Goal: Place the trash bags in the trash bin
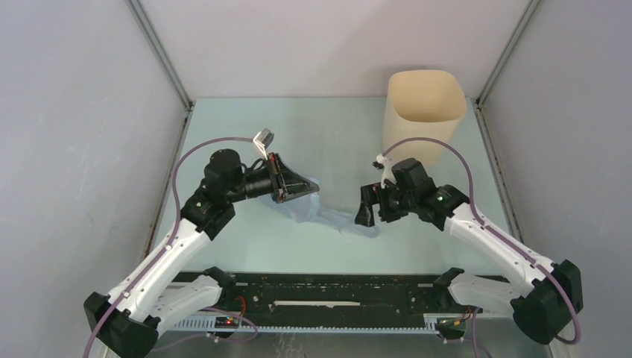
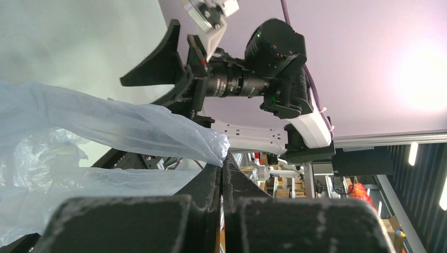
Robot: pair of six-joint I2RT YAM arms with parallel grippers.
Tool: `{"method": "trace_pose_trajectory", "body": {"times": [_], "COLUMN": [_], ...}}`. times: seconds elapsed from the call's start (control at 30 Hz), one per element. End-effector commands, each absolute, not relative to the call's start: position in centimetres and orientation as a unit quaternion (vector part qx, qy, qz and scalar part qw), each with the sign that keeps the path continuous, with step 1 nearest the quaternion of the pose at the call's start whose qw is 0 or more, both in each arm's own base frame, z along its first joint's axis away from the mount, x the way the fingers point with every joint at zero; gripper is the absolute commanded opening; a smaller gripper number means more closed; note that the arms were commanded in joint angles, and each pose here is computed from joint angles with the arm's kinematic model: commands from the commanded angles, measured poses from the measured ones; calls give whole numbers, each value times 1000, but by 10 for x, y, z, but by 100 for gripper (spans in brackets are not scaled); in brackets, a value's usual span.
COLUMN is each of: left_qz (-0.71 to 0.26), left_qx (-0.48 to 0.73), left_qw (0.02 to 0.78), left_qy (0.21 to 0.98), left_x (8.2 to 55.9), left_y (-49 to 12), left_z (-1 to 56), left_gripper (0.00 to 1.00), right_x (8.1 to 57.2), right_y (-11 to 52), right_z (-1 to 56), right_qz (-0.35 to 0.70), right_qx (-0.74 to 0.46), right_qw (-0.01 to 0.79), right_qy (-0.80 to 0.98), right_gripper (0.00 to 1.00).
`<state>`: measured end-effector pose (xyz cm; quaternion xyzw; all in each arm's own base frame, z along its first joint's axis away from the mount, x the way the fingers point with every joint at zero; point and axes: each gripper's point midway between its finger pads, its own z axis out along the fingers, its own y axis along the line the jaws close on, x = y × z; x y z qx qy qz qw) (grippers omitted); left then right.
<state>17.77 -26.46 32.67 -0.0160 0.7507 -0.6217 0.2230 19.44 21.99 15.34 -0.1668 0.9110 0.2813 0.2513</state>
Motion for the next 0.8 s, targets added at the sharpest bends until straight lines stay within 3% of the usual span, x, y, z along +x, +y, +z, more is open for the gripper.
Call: {"method": "trace_pose_trajectory", "body": {"times": [0.0, 0.17, 0.4, 0.63, 0.77], "left_qz": [-624, -622, -613, -614, -614], "left_qx": [12, 14, 11, 6, 6], "left_qw": [249, 246, 255, 261, 259], "left_qy": [741, 744, 748, 745, 746], "left_x": [180, 183, 188, 191, 195], "left_y": [-261, -260, -254, -252, -253], "left_z": [348, 348, 351, 359, 362], "left_gripper": [0, 0, 0, 0, 0], "right_x": [169, 173, 171, 176, 168], "right_y": [212, 217, 235, 234, 244], "right_z": [158, 170, 150, 124, 121], "right_qz": [313, 333, 404, 386, 428], "right_qx": [-221, -220, -164, -145, -154], "right_qw": [252, 282, 199, 192, 181], "right_qy": [889, 872, 878, 891, 872], "right_gripper": [99, 100, 98, 98, 96]}}
